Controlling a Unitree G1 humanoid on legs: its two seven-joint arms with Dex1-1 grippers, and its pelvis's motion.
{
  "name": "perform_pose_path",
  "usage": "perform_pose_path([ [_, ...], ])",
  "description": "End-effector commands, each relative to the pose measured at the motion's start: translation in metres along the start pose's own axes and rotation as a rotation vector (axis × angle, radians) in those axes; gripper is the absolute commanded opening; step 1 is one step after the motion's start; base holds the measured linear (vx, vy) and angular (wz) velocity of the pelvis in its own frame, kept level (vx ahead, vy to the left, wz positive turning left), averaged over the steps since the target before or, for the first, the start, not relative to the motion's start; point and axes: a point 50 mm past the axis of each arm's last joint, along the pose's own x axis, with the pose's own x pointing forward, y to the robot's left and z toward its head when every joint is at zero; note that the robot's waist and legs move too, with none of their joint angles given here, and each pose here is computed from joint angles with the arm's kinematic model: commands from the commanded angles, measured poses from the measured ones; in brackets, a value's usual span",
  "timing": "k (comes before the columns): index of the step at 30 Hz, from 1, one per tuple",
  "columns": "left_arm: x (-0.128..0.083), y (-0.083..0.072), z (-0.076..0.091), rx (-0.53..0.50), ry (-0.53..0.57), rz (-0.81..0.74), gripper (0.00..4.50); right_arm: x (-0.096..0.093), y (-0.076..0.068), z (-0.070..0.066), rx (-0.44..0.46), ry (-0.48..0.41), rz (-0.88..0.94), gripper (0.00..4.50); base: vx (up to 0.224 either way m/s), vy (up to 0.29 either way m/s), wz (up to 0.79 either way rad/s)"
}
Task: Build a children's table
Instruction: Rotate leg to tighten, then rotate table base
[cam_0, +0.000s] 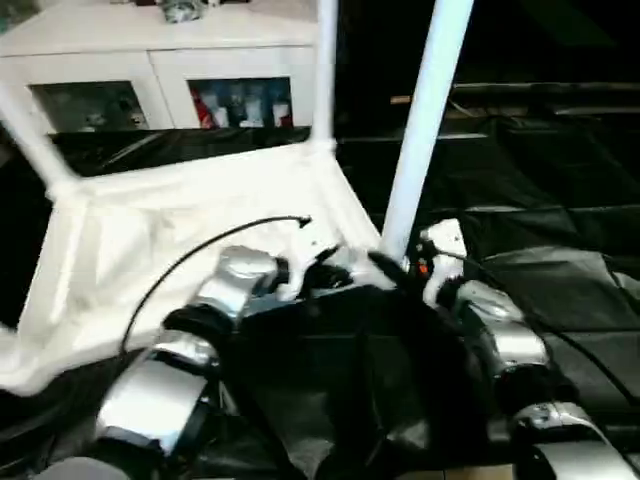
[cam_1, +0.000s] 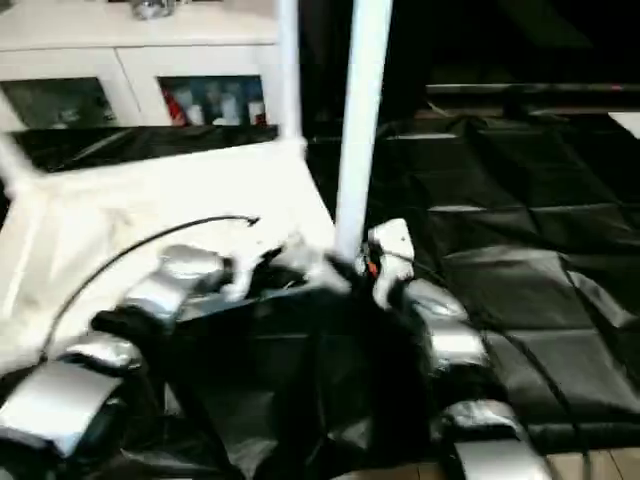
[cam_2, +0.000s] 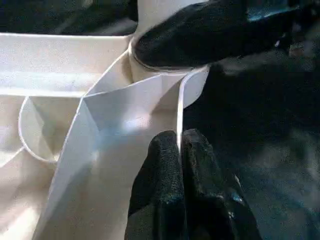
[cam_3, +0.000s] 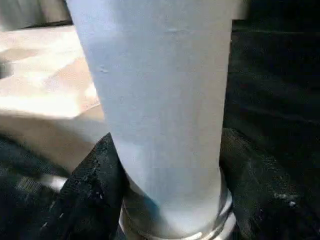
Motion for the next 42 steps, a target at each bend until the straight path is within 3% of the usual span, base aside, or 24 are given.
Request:
perform_pose_path([
  [1,0.012,-0.004,0.017,-0.013,-0.068,0.042,0.00,0.005,0.020,-0.029,0.050,0.126,-0.003,2.43,0.000,0.000,0.00],
  [3,0.013,-0.005,0.018,-0.010,-0.068,0.036,0.00,0.007,0.023,-0.028,0.049,0.123,0.005,2.43,0.000,0.000,0.00],
  [5,0.015,-0.007,0.017,0.000,-0.064,0.021,0.00,0.012,0.035,-0.025,0.026,0.101,0.087,2.43,0.000,0.000,0.00],
  [7,0.014,-0.008,0.014,0.022,-0.053,-0.002,0.00,0.013,0.046,-0.023,0.038,0.080,0.186,3.13,0.000,0.000,0.00],
  [10,0.011,-0.007,0.012,0.024,-0.054,-0.003,0.00,0.011,0.043,-0.021,0.006,0.072,0.207,3.21,0.000,0.000,0.00],
  [12,0.008,-0.006,0.010,0.027,-0.056,-0.010,0.00,0.006,0.035,-0.017,-0.022,0.059,0.225,3.53,0.000,0.000,0.00],
  [13,0.008,-0.006,0.010,0.028,-0.056,-0.012,0.00,0.004,0.032,-0.016,-0.028,0.055,0.233,3.53,0.000,0.000,0.00],
  [16,0.005,-0.006,0.006,0.028,-0.061,-0.033,0.00,-0.015,0.006,-0.005,-0.104,0.045,0.282,3.53,0.000,0.000,0.00],
  [18,0.005,-0.006,0.005,0.028,-0.062,-0.034,0.00,-0.019,0.000,-0.003,-0.115,0.041,0.291,3.53,0.000,0.000,0.00],
  [22,0.001,-0.008,0.000,0.028,-0.061,-0.071,0.00,-0.059,-0.035,0.018,-0.201,0.044,0.396,3.53,0.000,0.000,0.00],
  [27,-0.001,-0.008,0.000,0.031,-0.073,-0.100,0.00,-0.081,-0.047,0.026,-0.215,0.083,0.459,3.53,0.000,0.000,0.00],
  [31,-0.004,-0.008,-0.002,0.033,-0.078,-0.112,0.00,-0.093,-0.047,0.026,-0.212,0.118,0.513,3.53,0.000,0.000,0.00],
  [38,-0.009,-0.009,-0.004,0.025,-0.095,-0.136,0.00,-0.090,-0.028,0.022,-0.173,0.119,0.605,3.53,0.000,0.000,0.00],
  [39,-0.009,-0.009,-0.004,0.024,-0.096,-0.137,0.57,-0.090,-0.027,0.022,-0.173,0.118,0.607,3.60,0.000,0.000,0.00],
  [42,-0.018,-0.005,0.003,-0.008,-0.149,-0.136,0.65,-0.076,-0.011,0.017,-0.157,0.110,0.632,3.60,0.000,0.000,0.00],
])
